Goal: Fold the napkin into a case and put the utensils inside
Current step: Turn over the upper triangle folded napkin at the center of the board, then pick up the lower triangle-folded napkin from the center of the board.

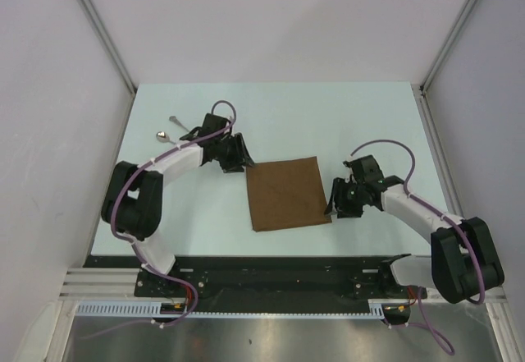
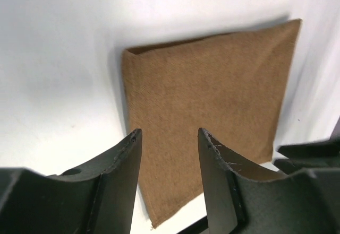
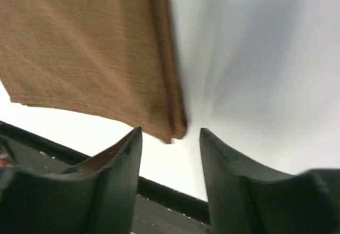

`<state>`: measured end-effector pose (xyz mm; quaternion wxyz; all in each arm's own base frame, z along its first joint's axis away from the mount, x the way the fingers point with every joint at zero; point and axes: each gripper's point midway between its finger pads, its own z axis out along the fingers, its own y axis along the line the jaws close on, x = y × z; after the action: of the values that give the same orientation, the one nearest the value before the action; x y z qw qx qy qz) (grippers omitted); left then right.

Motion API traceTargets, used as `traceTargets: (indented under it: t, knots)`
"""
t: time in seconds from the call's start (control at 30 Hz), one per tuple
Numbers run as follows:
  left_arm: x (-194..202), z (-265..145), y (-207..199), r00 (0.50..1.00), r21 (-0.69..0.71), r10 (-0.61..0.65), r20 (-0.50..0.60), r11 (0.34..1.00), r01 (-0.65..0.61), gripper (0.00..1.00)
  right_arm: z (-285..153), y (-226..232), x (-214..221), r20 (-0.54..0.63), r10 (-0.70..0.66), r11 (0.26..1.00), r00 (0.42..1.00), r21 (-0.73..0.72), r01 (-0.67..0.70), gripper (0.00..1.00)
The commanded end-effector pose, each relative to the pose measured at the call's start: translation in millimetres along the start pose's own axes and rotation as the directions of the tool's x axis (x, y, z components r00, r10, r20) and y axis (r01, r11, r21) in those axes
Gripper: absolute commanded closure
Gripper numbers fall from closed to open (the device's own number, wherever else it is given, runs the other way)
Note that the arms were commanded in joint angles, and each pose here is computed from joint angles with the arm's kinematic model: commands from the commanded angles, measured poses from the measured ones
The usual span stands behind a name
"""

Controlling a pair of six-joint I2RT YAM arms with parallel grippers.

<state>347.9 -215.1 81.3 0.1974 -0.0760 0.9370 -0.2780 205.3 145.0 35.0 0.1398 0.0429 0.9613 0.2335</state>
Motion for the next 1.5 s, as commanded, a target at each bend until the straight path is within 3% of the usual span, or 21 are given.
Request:
traceTargets:
  t: [0.0, 0.1, 0.17, 0.33, 0.5, 0.7, 0.83, 1.03, 1.27, 1.33, 1.37, 1.47]
  knots:
    - [-26.7, 4.0, 1.4, 0.999, 0.010, 0.006, 0.039, 1.000, -0.006, 0.50, -32.7, 29.2, -55.4, 0.181, -0.171, 0.979, 0.968, 0.146, 0.146, 0.44]
    - [-29.9, -2.2, 7.3, 0.998, 0.001, -0.031, 0.052, 1.000, 0.031, 0.52, -34.5, 61.4, -67.9, 0.220, -0.268, 0.954, 0.938, 0.193, 0.228, 0.38]
    - [-42.2, -19.0, 9.6, 0.990, -0.008, -0.057, 0.126, 0.998, 0.059, 0.52, -27.4, 96.8, -71.5, 0.241, -0.303, 0.950, 0.922, 0.158, 0.271, 0.32]
    - [-41.5, -55.1, 45.4, 0.955, -0.135, -0.207, 0.214, 0.962, 0.239, 0.55, 27.1, 159.2, -62.7, 0.161, -0.314, 0.947, 0.936, 0.115, 0.299, 0.24]
    - [-51.9, -107.9, 66.5, 0.891, -0.223, -0.211, 0.403, 0.921, 0.319, 0.52, 77.1, 211.0, -55.9, 0.118, -0.321, 0.943, 0.940, 0.131, 0.306, 0.22]
    - [-53.0, -135.6, 65.4, 0.862, -0.227, -0.204, 0.463, 0.913, 0.338, 0.48, 104.7, 229.3, -41.6, 0.089, -0.323, 0.932, 0.942, 0.202, 0.301, 0.25]
    - [-51.7, -135.0, 65.7, 0.870, -0.228, -0.193, 0.453, 0.918, 0.323, 0.48, 116.7, 235.1, -34.6, 0.089, -0.339, 0.921, 0.936, 0.233, 0.312, 0.36]
    - [-49.4, -125.8, 65.9, 0.892, -0.223, -0.187, 0.411, 0.928, 0.298, 0.48, 126.7, 223.4, -34.2, 0.090, -0.357, 0.895, 0.930, 0.318, 0.313, 0.43]
    - [-49.5, -123.9, 68.8, 0.901, -0.225, -0.187, 0.393, 0.930, 0.291, 0.49, 154.0, 188.2, -15.3, 0.003, -0.363, 0.846, 0.932, 0.420, 0.328, 0.59]
    - [-50.0, -124.6, 70.5, 0.899, -0.224, -0.192, 0.393, 0.928, 0.296, 0.49, 157.7, 181.3, -12.3, -0.010, -0.370, 0.832, 0.929, 0.440, 0.336, 0.67]
    - [-50.0, -124.5, 70.9, 0.899, -0.224, -0.192, 0.393, 0.929, 0.296, 0.48, 159.6, 176.5, -7.9, -0.027, -0.376, 0.822, 0.926, 0.452, 0.346, 0.79]
    - [-49.3, -122.2, 70.8, 0.906, -0.218, -0.177, 0.385, 0.936, 0.276, 0.47, 163.8, 173.1, -6.3, -0.032, -0.382, 0.818, 0.924, 0.453, 0.354, 0.97]
